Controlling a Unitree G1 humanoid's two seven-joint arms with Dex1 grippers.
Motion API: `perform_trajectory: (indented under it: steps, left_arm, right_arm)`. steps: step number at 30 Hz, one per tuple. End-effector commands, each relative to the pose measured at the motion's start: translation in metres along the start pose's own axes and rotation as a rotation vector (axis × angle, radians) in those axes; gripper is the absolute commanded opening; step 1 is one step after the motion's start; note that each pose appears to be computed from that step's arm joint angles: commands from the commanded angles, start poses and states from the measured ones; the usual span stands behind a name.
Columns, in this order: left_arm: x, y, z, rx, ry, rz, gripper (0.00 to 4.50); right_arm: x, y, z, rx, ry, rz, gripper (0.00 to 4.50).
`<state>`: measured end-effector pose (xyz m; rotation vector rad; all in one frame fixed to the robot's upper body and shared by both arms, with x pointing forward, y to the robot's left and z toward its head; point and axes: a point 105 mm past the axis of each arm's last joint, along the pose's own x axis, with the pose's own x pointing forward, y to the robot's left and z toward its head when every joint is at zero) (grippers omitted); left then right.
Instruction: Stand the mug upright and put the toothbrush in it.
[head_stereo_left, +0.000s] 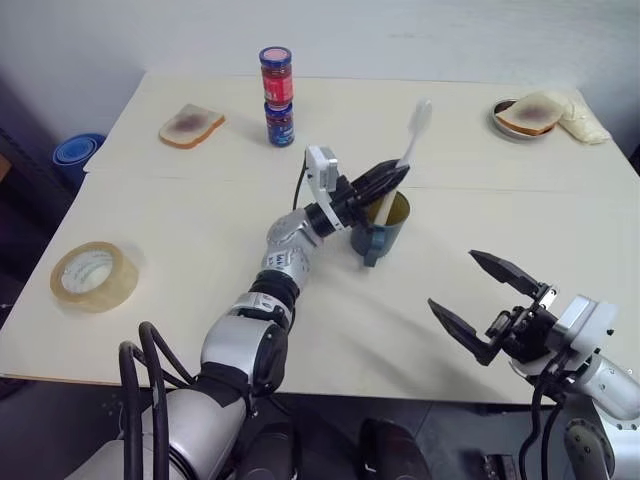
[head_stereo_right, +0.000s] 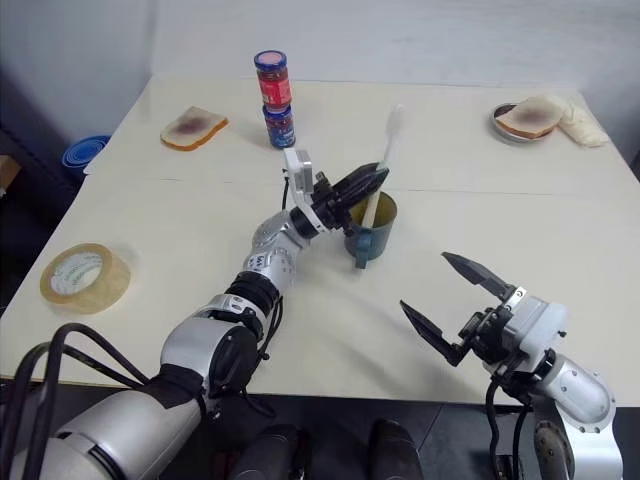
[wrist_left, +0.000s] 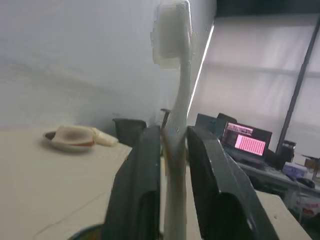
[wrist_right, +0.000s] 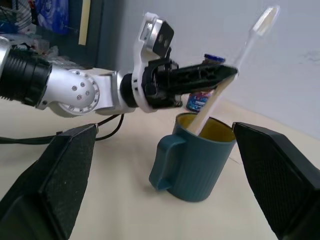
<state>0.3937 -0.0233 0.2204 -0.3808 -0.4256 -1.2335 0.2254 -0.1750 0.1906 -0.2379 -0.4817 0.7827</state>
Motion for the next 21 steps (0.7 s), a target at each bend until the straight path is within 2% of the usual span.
perform_trajectory:
  steps: [1, 5, 7, 11, 14, 15, 18, 21]
  left_arm:
    - [0.003, 0.001, 0.022, 0.054, -0.025, -0.046, 2.08]
    - [-0.024, 0.001, 0.042, 0.188, -0.002, -0.119, 3.31]
    - [-0.048, 0.003, 0.052, 0.226, 0.045, -0.115, 3.31]
    - [-0.120, 0.005, 0.060, 0.361, 0.273, -0.037, 3.31]
    - [-0.202, -0.002, 0.063, 0.461, 0.590, 0.090, 3.31]
    - [-0.224, -0.007, 0.066, 0.471, 0.656, 0.135, 3.31]
    - [-0.256, -0.026, 0.073, 0.516, 0.725, 0.176, 3.31]
    - [-0.266, -0.031, 0.082, 0.504, 0.701, 0.304, 3.31]
  right_arm:
    - [0.006, 0.001, 0.010, -0.030, -0.016, 0.009, 4.50]
    - [0.005, -0.002, 0.004, -0.011, 0.005, 0.026, 4.50]
    - [0.004, -0.005, -0.003, -0.001, 0.019, 0.048, 4.50]
    - [0.003, -0.013, -0.016, -0.009, 0.047, 0.138, 4.50]
    - [0.002, -0.024, -0.025, 0.012, 0.073, 0.240, 4.50]
    - [0.002, -0.026, -0.028, 0.034, 0.081, 0.274, 4.50]
    - [0.001, -0.031, -0.034, 0.037, 0.094, 0.339, 4.50]
    - [0.000, -0.033, -0.043, 0.047, 0.114, 0.386, 4.50]
